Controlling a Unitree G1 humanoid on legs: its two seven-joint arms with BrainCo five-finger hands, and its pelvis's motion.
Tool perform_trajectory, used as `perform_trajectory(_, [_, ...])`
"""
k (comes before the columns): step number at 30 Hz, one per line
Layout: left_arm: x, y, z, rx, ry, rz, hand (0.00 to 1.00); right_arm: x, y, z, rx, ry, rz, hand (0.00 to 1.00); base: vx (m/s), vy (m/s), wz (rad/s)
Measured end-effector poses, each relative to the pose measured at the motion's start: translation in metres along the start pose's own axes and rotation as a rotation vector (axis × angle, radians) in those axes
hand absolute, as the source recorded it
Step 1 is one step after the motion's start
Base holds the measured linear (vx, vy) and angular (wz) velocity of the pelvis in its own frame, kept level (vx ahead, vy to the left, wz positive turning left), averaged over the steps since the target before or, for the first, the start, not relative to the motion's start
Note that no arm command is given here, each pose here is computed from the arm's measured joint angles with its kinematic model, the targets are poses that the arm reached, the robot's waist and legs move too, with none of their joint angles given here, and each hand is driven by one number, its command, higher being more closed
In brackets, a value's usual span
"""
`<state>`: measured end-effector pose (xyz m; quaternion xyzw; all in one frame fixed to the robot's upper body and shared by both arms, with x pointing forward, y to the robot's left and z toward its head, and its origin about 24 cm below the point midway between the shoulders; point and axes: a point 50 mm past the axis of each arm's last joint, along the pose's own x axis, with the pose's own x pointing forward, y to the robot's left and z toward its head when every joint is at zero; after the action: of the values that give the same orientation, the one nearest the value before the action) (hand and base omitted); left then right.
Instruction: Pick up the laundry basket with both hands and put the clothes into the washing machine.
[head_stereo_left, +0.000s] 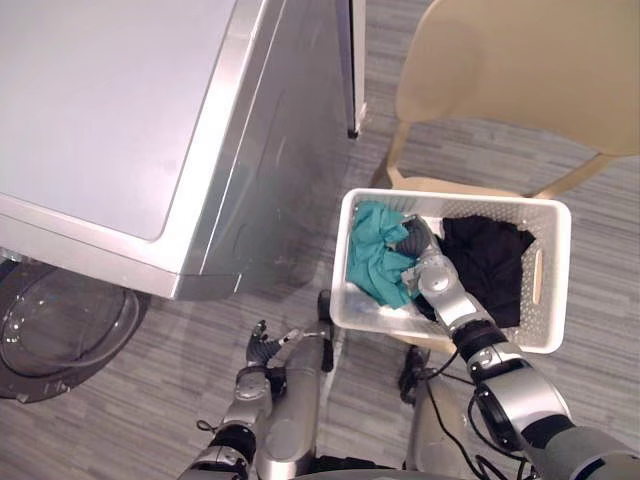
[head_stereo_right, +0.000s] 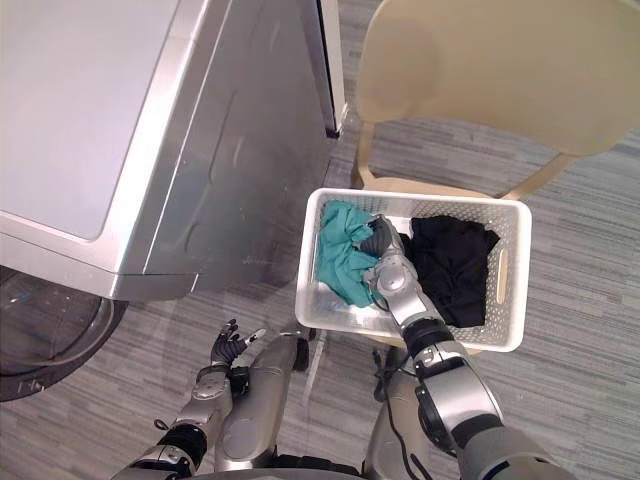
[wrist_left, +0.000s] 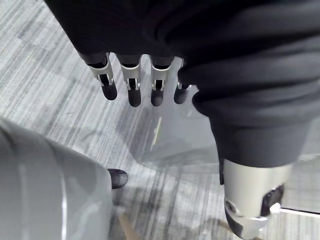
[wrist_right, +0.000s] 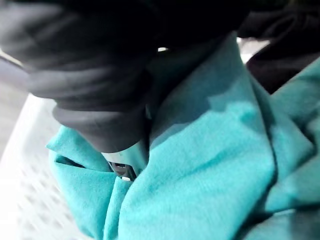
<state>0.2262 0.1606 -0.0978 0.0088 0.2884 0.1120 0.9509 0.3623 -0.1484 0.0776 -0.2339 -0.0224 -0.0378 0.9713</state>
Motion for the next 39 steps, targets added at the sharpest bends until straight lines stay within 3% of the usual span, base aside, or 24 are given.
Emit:
perform_trajectory(5, [-0.002,0.013,-0.009,0.024,0.033,0.021,0.0,-0.02,-0.001,0.021,0.247,-0.117,-0.059,1.0,0.0,-0.012,-0.11])
perform_trajectory(12, [-0.013,0.041,-0.033,0.036,0.099,0.074,0.0,-0.056,0.017,0.039,0.591,-0.215,-0.012,1.0,0.05,-0.014,-0.24])
perform_trajectory(20, [-0.018,0.05,-0.032,0.036,0.07,0.095,0.0,-0.083,-0.003,0.051,0.807,-0.36,-0.066,1.0,0.0,0.013,-0.04])
perform_trajectory(27, [-0.035,0.047,-0.002,-0.057,-0.137,0.116,0.0,-0.085,0.013,0.076,0.759,-0.453,0.032,1.0,-0.15,-0.18,0.82])
perform_trajectory(33, [-0.06,-0.001,0.023,-0.123,-0.281,-0.085,0.0,-0.075,0.002,0.061,0.647,-0.424,0.03,1.0,-0.39,-0.195,1.12])
perform_trajectory(39, [-0.079,0.003,0.07,-0.158,-0.537,-0.106,0.0,-0.08,0.021,0.065,0.666,-0.429,0.162,1.0,-0.25,-0.063,0.49])
